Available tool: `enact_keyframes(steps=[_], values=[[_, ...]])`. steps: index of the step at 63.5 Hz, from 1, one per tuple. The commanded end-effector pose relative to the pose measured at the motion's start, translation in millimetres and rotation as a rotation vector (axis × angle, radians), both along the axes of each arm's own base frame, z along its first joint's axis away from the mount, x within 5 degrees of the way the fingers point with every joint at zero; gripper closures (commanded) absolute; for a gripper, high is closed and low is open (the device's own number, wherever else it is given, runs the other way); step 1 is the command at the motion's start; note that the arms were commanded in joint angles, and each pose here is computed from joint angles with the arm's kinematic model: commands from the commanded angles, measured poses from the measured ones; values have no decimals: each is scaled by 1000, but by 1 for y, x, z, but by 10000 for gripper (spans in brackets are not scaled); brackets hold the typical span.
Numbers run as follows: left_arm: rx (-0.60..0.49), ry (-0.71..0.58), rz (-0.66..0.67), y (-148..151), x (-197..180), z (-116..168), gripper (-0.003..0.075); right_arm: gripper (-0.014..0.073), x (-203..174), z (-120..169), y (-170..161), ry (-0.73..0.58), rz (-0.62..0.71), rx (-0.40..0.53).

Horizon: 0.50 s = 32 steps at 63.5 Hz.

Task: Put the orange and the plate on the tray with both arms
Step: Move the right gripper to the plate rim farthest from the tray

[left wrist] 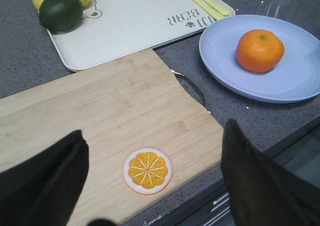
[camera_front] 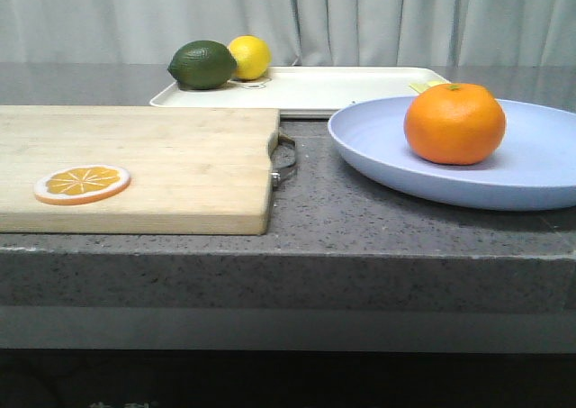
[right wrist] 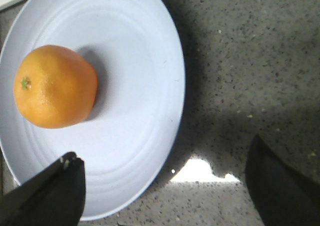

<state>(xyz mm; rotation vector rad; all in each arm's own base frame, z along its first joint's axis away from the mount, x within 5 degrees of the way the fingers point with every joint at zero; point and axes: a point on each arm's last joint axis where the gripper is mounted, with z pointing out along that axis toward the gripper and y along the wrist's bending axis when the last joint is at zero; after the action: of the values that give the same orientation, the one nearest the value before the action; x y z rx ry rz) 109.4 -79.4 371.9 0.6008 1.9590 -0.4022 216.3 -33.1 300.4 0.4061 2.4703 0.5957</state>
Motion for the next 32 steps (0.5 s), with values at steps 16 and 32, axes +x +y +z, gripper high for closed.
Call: enact_keyframes(steps=[16,32], values=[[-72,-87,4,-1,1,16,194,-58,19,-20,0,0,-18,155],[-73,-87,4,-1,1,16,194,-58,35,-36,0,24,2,250]])
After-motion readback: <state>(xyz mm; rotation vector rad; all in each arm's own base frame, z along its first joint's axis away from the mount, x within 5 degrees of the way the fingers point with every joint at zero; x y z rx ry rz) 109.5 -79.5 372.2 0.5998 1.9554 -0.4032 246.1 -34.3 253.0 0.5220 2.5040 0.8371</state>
